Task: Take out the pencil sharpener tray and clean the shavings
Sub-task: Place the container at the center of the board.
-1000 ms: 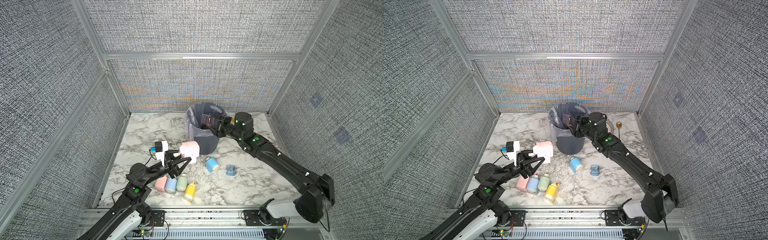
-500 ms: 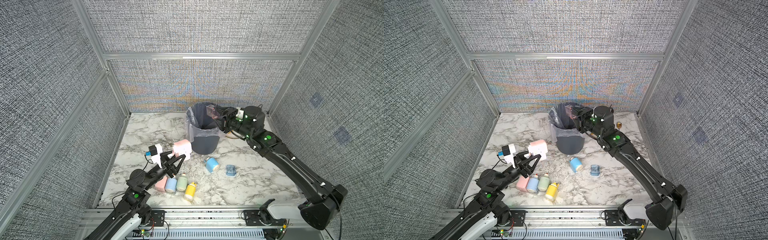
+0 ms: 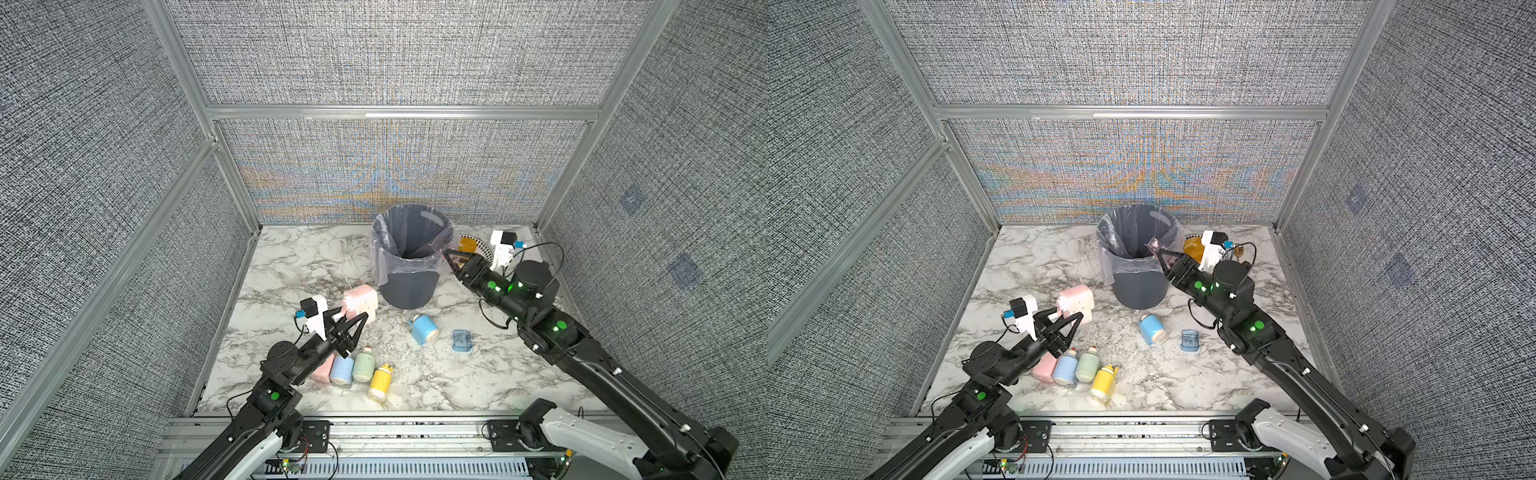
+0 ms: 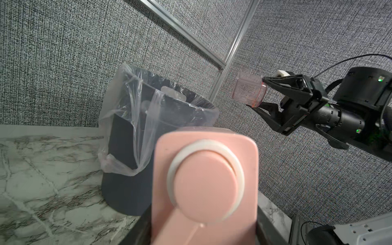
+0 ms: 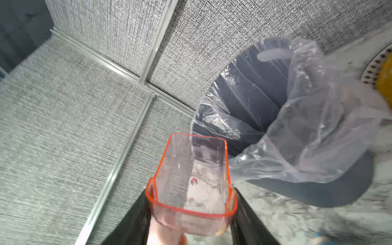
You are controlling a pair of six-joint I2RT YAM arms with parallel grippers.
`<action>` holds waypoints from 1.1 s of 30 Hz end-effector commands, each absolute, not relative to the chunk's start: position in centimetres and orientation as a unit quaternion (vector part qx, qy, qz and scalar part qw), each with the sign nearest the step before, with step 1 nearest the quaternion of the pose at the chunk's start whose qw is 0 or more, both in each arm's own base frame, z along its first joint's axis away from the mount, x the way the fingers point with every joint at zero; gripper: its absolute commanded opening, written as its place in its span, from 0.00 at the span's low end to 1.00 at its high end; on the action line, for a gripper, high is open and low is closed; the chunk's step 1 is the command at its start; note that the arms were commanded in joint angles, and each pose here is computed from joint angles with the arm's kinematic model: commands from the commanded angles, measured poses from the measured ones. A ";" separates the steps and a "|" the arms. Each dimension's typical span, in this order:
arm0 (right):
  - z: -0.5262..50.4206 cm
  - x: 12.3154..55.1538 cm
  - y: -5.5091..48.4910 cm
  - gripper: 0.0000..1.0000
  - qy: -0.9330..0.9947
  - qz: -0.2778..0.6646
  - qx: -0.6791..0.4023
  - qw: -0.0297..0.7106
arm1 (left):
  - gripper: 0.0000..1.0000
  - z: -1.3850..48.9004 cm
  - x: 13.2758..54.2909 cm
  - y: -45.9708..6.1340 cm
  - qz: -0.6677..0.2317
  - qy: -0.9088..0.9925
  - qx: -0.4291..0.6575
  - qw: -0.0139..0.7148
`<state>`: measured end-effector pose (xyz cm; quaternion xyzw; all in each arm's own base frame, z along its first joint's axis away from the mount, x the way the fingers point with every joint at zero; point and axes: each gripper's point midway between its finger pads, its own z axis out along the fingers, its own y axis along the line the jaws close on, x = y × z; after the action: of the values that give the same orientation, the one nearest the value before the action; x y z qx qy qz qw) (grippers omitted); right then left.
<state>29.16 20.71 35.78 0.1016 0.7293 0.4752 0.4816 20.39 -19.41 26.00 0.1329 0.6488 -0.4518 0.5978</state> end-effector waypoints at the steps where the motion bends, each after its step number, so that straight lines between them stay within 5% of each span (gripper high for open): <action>1: 34.9 28.4 19.0 0.00 0.723 0.404 0.032 0.559 | 0.00 26.9 19.6 -20.2 -0.471 0.616 0.165 0.610; 20: 18.2 28.7 14.5 0.00 0.821 0.168 -0.034 0.545 | 0.00 23.3 20.0 -22.8 -0.472 0.620 0.209 0.591; 33: 12.3 32.1 11.2 0.00 0.858 0.032 -0.014 0.513 | 0.00 24.7 19.6 -25.8 -0.506 0.594 0.250 0.574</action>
<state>30.99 11.74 11.40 -0.0240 0.8705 0.0488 0.4891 20.19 -25.47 22.42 0.2358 0.6341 -0.4890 0.5507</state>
